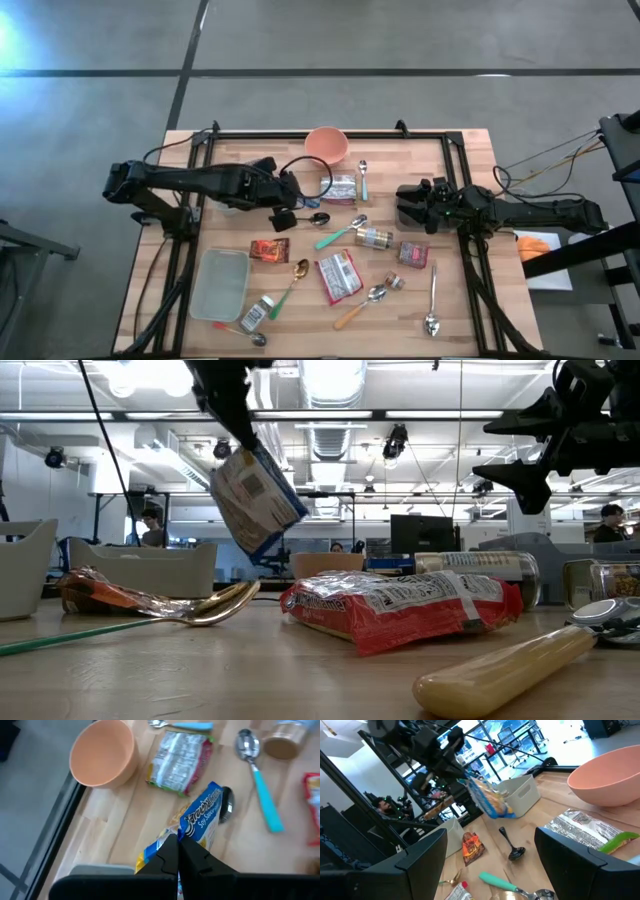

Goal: Pick & Place Food Item
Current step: Put the blue noodle pack into the bottom gray bin

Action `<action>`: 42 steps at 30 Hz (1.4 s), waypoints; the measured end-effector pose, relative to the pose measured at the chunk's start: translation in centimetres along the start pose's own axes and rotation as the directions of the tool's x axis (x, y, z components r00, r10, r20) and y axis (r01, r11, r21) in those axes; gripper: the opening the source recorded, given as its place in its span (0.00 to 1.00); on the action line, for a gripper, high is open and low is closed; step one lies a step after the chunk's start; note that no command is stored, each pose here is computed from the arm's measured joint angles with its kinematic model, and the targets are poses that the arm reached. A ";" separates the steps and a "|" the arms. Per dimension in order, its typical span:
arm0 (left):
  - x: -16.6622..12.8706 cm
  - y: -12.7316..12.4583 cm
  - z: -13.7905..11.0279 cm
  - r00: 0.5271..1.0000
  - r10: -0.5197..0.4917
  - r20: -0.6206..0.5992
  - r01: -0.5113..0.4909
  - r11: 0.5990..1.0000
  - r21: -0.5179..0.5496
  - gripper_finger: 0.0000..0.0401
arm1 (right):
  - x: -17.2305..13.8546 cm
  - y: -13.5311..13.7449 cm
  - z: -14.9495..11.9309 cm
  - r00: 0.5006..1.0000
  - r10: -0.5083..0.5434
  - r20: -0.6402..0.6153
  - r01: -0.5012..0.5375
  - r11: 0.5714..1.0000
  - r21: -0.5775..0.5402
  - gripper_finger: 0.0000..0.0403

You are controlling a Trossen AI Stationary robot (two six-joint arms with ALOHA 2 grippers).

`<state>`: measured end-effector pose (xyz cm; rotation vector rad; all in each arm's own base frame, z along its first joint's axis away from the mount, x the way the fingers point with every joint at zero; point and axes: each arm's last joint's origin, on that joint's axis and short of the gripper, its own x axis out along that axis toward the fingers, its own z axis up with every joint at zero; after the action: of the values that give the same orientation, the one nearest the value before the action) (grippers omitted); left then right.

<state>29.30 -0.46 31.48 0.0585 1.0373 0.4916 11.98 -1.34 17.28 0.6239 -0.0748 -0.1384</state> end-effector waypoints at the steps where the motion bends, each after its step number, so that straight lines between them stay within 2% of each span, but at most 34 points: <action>1: -0.5 -0.1 0.1 1.000 -0.008 -0.002 0.008 1.000 0.001 0.00 | 0.0 0.0 0.0 1.000 0.000 0.000 0.000 1.000 0.000 0.74; 12: -6.6 -0.6 0.4 0.985 -0.158 -0.070 0.154 0.987 -0.054 0.00 | 0.0 0.0 0.0 1.000 0.000 0.000 0.000 1.000 0.003 0.74; 18: -9.2 -1.6 -0.2 0.954 -0.276 -0.119 0.268 0.960 -0.080 0.00 | 0.0 0.0 0.0 1.000 -0.001 0.000 0.001 1.000 0.003 0.74; 23: -10.6 -2.6 -1.2 0.928 -0.332 -0.169 0.320 0.942 -0.098 0.00 | 0.0 0.0 0.0 1.000 -0.001 0.000 0.001 1.000 0.003 0.74; 30: -12.2 -3.9 -3.6 0.899 -0.328 -0.291 0.292 0.943 -0.160 0.00 | 0.0 0.0 0.0 1.000 -0.001 0.000 0.001 1.000 0.003 0.74; 34: -13.1 -4.9 -4.6 0.875 -0.369 -0.315 0.324 0.928 -0.186 0.00 | 0.0 0.0 0.0 1.000 -0.002 -0.001 0.002 1.000 0.003 0.74; 42: -13.4 -6.2 -5.9 0.861 -0.369 -0.349 0.303 0.925 -0.231 0.00 | 0.0 0.0 0.0 1.000 -0.004 -0.002 0.004 1.000 0.003 0.74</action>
<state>21.07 -12.63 37.60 -0.3841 1.3574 0.2699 11.98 -1.35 17.25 0.6270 -0.0723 -0.1415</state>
